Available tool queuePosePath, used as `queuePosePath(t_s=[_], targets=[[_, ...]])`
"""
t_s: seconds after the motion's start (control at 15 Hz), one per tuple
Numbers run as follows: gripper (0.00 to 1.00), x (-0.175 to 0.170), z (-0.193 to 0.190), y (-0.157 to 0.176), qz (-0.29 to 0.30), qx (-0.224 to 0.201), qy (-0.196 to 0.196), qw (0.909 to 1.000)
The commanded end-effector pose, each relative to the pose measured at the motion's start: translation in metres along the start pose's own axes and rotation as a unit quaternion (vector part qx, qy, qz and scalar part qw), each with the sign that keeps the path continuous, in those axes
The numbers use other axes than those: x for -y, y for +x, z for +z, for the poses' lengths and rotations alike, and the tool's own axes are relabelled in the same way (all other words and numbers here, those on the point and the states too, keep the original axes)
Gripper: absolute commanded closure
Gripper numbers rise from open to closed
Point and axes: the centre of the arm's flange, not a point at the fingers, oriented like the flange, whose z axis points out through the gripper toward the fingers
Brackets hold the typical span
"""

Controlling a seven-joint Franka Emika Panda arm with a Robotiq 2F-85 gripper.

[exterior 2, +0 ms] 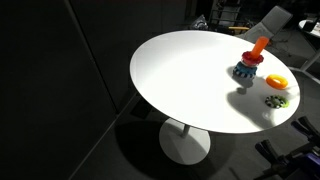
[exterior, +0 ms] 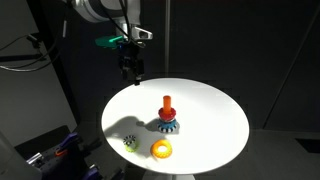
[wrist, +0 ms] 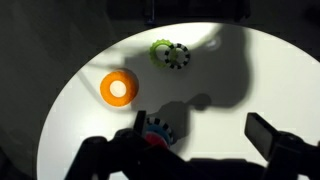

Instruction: Place the red ring on the stack

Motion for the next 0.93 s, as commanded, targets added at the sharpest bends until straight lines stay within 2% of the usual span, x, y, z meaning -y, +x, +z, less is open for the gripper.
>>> queuePosePath(t_s=[0.0,0.87], targets=[[0.0,0.0004,0.0004,0.0,0.0,0.0,0.0,1.0],[0.0,0.0017,0.006,0.0018,-0.002,0.007,-0.001,1.0]])
